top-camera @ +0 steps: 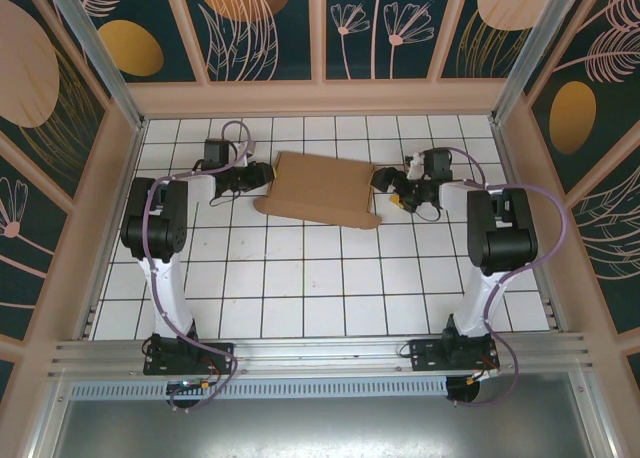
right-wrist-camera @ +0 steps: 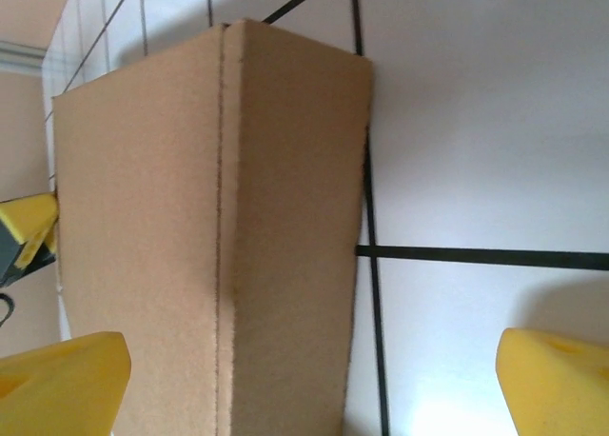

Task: Fold the paper box

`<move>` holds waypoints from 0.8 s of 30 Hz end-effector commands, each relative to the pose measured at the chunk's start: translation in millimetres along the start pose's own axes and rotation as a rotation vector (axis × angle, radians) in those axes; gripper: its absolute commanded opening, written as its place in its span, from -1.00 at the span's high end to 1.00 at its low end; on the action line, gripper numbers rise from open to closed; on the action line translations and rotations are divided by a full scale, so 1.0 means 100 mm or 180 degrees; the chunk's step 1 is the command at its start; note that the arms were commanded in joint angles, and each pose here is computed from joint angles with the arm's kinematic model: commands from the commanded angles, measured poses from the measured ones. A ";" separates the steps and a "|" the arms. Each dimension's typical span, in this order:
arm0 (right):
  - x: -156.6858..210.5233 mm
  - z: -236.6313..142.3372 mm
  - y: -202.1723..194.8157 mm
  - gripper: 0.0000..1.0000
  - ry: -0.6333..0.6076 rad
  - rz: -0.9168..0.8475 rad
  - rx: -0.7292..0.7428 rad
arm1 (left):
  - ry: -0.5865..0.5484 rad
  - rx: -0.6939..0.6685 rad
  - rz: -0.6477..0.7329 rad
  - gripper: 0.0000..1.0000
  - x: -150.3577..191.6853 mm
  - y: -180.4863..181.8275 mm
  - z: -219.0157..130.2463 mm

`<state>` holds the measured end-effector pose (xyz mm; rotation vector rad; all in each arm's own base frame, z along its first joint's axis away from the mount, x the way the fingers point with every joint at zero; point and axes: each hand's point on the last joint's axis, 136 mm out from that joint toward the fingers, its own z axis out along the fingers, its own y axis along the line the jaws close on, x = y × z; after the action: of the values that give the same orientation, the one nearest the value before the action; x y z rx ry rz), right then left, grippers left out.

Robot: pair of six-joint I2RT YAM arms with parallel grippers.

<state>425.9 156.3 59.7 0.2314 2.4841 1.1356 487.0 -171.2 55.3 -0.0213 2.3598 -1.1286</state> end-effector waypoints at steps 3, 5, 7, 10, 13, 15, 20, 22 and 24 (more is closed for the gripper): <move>0.15 0.20 0.11 -0.98 0.0283 0.0101 -0.0255 | 0.0288 -0.0304 -0.0475 0.54 0.40 0.54 0.06; 0.05 0.14 0.06 -0.98 0.0117 0.0046 -0.0028 | 0.0270 -0.0300 -0.0534 0.57 0.40 0.57 0.04; -0.02 0.05 0.11 -0.98 -0.0038 -0.0066 0.0016 | 0.0275 -0.0296 -0.0550 0.57 0.40 0.57 0.04; -0.09 -0.04 0.17 -0.93 -0.0173 -0.0473 0.0359 | 0.0274 -0.0308 -0.0540 0.54 0.36 0.57 0.04; -0.30 -0.20 0.28 -0.84 -0.0663 -0.1312 0.1251 | 0.0270 -0.0367 -0.0491 0.53 0.32 0.57 0.03; -0.39 -0.32 0.50 -0.75 -0.0966 -0.1871 0.1432 | 0.0247 -0.0375 -0.0463 0.53 0.28 0.54 0.01; -0.24 -0.26 1.12 -0.78 -0.1088 -0.3455 0.1206 | 0.0213 -0.0432 -0.0352 0.53 0.19 0.44 0.01; -0.01 -0.09 1.30 -0.85 -0.0842 -0.3982 0.0936 | 0.0239 -0.0479 -0.0296 0.54 0.19 0.40 0.04; 0.25 0.09 1.42 -0.94 -0.0622 -0.4474 0.0727 | 0.0244 -0.0528 -0.0260 0.54 0.18 0.38 0.05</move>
<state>418.2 236.7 167.1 -0.7657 1.9692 0.2891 493.9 -167.5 56.9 -0.0535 2.3807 -1.1429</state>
